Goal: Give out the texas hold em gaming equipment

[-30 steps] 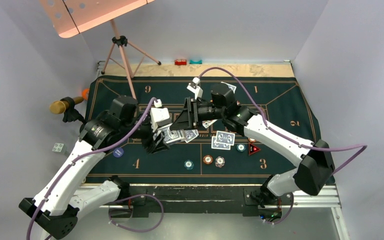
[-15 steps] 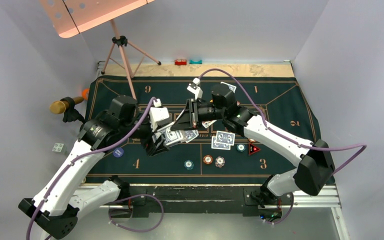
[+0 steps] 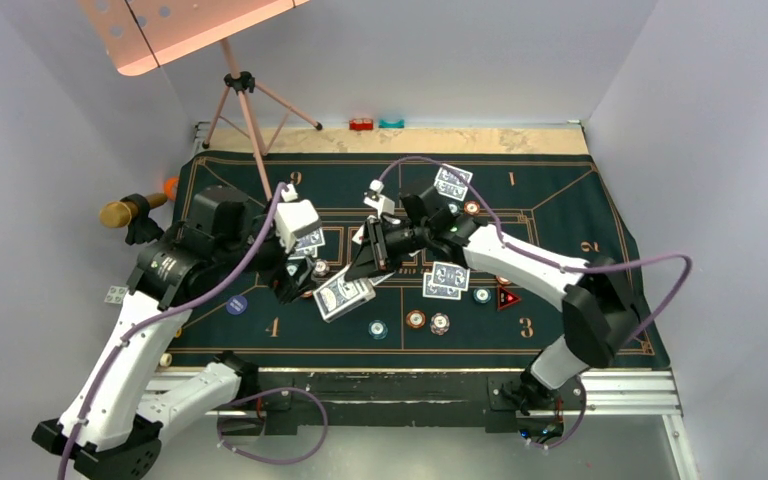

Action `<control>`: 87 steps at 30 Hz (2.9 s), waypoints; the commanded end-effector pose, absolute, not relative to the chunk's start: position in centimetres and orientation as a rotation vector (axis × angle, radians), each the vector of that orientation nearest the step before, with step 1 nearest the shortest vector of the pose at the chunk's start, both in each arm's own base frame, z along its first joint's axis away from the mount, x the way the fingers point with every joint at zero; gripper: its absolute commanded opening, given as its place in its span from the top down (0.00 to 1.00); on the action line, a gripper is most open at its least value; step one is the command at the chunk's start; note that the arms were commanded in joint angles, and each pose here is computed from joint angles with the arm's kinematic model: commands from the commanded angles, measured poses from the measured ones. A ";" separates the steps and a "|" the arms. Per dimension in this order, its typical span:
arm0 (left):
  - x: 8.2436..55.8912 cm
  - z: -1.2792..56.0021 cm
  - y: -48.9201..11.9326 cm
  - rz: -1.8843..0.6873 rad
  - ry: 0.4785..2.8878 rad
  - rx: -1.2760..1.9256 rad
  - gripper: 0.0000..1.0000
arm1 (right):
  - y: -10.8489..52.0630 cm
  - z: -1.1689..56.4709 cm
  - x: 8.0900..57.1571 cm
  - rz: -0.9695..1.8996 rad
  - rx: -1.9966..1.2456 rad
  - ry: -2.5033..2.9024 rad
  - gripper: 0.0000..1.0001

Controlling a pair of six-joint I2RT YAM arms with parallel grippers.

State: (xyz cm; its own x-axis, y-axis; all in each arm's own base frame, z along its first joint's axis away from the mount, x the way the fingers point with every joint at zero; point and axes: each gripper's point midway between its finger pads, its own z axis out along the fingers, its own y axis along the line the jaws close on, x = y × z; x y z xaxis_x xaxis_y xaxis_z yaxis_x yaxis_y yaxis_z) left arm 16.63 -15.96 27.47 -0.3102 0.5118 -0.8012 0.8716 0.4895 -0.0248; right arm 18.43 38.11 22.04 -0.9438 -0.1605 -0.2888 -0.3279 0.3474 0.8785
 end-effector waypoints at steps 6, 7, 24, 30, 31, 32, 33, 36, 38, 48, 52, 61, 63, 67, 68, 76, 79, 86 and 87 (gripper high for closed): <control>19.3 29.4 -12.6 -0.423 2.010 0.904 0.00 | 39.7 16.7 19.0 1.547 -0.601 2.524 1.00; 19.5 29.4 -12.4 -0.422 2.014 0.891 0.00 | 40.2 16.2 19.0 1.558 -0.618 2.524 1.00; 22.5 27.8 -9.5 -0.349 2.136 0.627 0.00 | 44.0 7.5 17.4 1.532 -0.874 2.575 0.90; 22.9 27.7 -8.9 -0.310 2.122 0.576 0.00 | 42.4 4.5 17.4 1.374 -0.870 2.661 0.58; 22.9 27.5 -8.8 -0.306 2.123 0.574 0.00 | 42.2 4.4 17.4 1.356 -0.870 2.668 0.56; 22.9 27.5 -8.8 -0.304 2.122 0.573 0.00 | 41.9 4.2 17.5 1.334 -0.867 2.676 0.54; 22.9 27.2 -8.8 -0.302 2.129 0.573 0.00 | 41.8 4.2 17.6 1.315 -0.867 2.677 0.53; 22.9 26.7 -8.6 -0.292 2.139 0.569 0.00 | 41.3 4.9 17.9 1.263 -0.863 2.668 0.48; 23.0 26.5 -8.5 -0.287 2.142 0.567 0.00 | 40.9 5.7 18.5 1.200 -0.859 2.661 0.36; 24.1 26.4 -7.0 -0.171 2.160 0.524 0.00 | 35.9 14.0 23.1 0.884 -0.736 2.532 0.12; 25.0 26.1 -5.8 -0.080 2.165 0.500 0.00 | 30.8 18.2 27.3 0.764 -0.490 2.435 0.12; 27.1 24.6 -3.6 0.064 2.206 0.420 0.00 | 10.4 22.4 33.8 0.041 0.112 2.053 0.11; 27.5 24.2 -3.3 0.061 2.210 0.403 0.00 | 7.6 22.3 33.6 -0.057 0.188 2.029 0.12; 28.7 23.0 -2.7 0.046 2.223 0.365 0.00 | 3.8 22.8 33.1 -0.147 0.320 1.923 0.16; 29.1 22.7 -2.4 0.050 2.231 0.349 0.00 | 3.2 22.9 33.0 -0.150 0.346 1.892 0.16; 32.7 18.7 -0.8 0.033 2.229 0.209 0.00 | -1.8 22.2 33.0 -0.271 0.515 1.727 0.13; 33.8 17.2 -0.5 0.031 2.164 0.188 0.00 | -2.8 21.4 33.5 -0.293 0.537 1.707 0.13; 33.9 13.5 -1.8 -0.020 2.139 0.339 0.00 | -5.0 21.2 33.8 -0.342 0.514 1.548 0.17; 33.7 13.0 -1.9 -0.015 2.158 0.368 0.00 | -5.3 21.0 33.9 -0.345 0.523 1.551 0.15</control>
State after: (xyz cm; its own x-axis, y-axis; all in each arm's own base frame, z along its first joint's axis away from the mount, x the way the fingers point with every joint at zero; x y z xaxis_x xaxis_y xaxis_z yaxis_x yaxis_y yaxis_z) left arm 31.26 -1.13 11.54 -0.6449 0.1972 -0.7384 0.2015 0.9758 0.0847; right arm 33.00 -3.53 17.46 -0.1839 0.1304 -0.9743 0.4840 0.8747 0.0257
